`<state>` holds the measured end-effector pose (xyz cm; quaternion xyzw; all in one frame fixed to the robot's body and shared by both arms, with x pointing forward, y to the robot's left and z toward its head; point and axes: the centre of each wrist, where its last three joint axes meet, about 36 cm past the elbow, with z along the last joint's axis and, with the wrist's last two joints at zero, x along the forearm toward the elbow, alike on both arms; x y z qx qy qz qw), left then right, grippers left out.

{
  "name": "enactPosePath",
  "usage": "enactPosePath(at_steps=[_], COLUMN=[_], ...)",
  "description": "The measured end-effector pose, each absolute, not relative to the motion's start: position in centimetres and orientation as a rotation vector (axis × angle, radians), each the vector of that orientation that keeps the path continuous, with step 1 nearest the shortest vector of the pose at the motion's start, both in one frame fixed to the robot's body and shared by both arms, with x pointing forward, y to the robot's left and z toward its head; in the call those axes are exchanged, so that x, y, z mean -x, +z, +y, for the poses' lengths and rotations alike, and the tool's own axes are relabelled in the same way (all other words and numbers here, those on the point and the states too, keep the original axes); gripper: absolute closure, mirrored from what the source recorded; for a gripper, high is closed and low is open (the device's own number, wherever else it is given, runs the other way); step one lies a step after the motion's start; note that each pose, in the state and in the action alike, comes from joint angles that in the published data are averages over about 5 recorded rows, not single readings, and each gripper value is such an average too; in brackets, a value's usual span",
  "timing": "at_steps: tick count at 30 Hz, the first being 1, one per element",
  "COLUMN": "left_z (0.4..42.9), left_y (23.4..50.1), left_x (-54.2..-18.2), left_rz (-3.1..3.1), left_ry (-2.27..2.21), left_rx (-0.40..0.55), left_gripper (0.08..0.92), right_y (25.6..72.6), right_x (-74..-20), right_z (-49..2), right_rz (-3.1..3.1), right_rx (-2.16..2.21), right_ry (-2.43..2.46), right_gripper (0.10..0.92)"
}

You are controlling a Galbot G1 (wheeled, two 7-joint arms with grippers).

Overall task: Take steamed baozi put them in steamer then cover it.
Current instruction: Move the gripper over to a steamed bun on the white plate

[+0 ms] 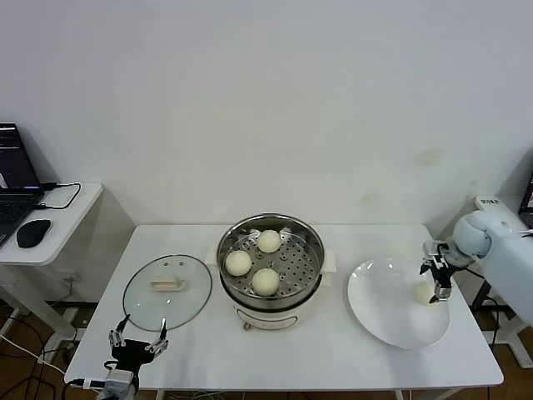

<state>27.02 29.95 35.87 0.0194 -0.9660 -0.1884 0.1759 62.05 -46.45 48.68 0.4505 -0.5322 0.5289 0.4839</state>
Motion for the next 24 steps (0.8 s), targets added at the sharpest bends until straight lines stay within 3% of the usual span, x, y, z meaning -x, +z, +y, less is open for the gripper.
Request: enactPosePath(at_steps=[24], left_z=[30.1], left_y=[34.9], left_x=[-26.9], left_rz=[-2.717], left_ry=[-0.530], left_rx=[-0.062], left_gripper=[0.177], right_y=[45.7], right_x=[-62.7], right_z=[-46.4], right_rz=[-1.290], right_rx=[-1.053], right_ry=[1.316], right_gripper=[0.200])
